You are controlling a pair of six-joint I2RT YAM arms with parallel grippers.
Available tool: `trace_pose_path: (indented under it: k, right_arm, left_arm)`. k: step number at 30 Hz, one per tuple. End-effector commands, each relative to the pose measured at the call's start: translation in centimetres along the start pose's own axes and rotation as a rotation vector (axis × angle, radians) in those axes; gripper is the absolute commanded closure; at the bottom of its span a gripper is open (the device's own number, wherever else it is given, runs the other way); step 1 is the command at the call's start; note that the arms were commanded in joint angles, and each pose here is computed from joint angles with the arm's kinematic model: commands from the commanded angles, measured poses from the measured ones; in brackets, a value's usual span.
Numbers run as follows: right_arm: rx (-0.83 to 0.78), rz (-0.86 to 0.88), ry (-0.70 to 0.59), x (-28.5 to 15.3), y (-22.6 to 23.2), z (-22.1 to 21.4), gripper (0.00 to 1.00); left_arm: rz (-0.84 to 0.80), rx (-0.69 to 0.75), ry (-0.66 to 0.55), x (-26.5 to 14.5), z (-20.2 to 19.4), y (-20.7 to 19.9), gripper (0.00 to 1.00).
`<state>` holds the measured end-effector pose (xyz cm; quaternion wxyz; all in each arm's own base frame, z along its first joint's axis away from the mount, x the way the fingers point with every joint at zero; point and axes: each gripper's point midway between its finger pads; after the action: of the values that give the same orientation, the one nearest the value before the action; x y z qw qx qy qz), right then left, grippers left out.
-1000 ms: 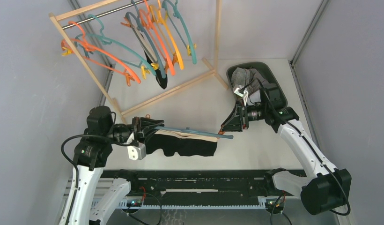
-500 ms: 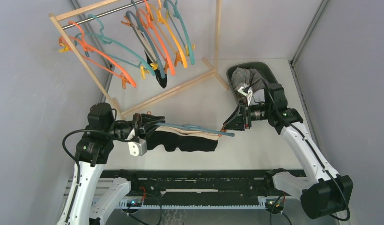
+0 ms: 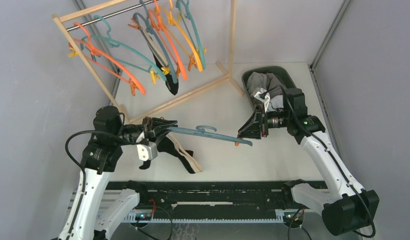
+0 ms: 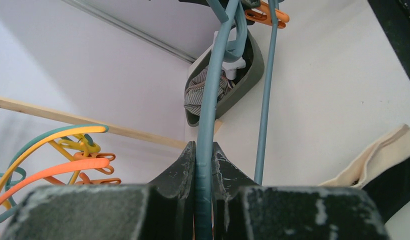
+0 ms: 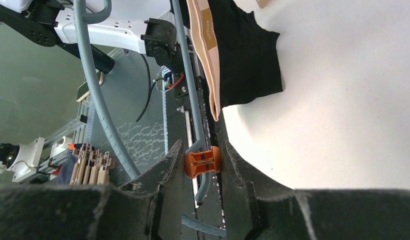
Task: Remove the underwear clipped to the hanger
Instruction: Remove the underwear from the hanger.
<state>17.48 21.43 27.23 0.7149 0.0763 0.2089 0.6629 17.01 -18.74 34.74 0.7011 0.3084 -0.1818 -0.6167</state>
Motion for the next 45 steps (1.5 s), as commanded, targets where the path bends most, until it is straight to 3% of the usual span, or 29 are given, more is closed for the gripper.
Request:
trace_pose_path:
  k: [1,11,16,26,36,45]
  right_arm:
    - [-0.083,-0.011,-0.007,-0.2,0.6,1.2,0.96]
    - [-0.128,-0.060,-0.030,-1.3,0.8,3.4,0.40]
    - [-0.175,-0.113,-0.070,-2.6,0.9,5.9,0.23]
    - [-0.435,-0.136,-0.062,-3.0,3.8,7.3,0.20]
    - [-0.567,-0.133,0.076,0.0,4.1,4.9,0.24]
    - [-0.584,-0.081,0.102,1.5,4.7,5.8,0.49]
  left_arm:
    - [0.045,0.088,-0.049,-0.5,3.3,1.9,1.00]
    - [0.059,0.072,-0.021,-0.6,2.3,1.6,1.00]
    - [0.051,0.042,-0.006,-0.4,1.0,0.7,1.00]
    - [0.077,-0.113,0.038,-0.1,-0.5,0.1,1.00]
    - [0.088,-0.213,0.033,0.4,-0.2,0.2,1.00]
    - [0.089,-0.272,0.053,1.1,-1.0,0.3,1.00]
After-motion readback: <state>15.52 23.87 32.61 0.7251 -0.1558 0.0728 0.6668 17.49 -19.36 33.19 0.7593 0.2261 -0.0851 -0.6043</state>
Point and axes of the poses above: each gripper's point midway between its finger pads, its own x axis out along the fingers, its own y axis along the line the jaws close on, z = x × y, and after that the axes turned 11 degrees about -x, right-handed
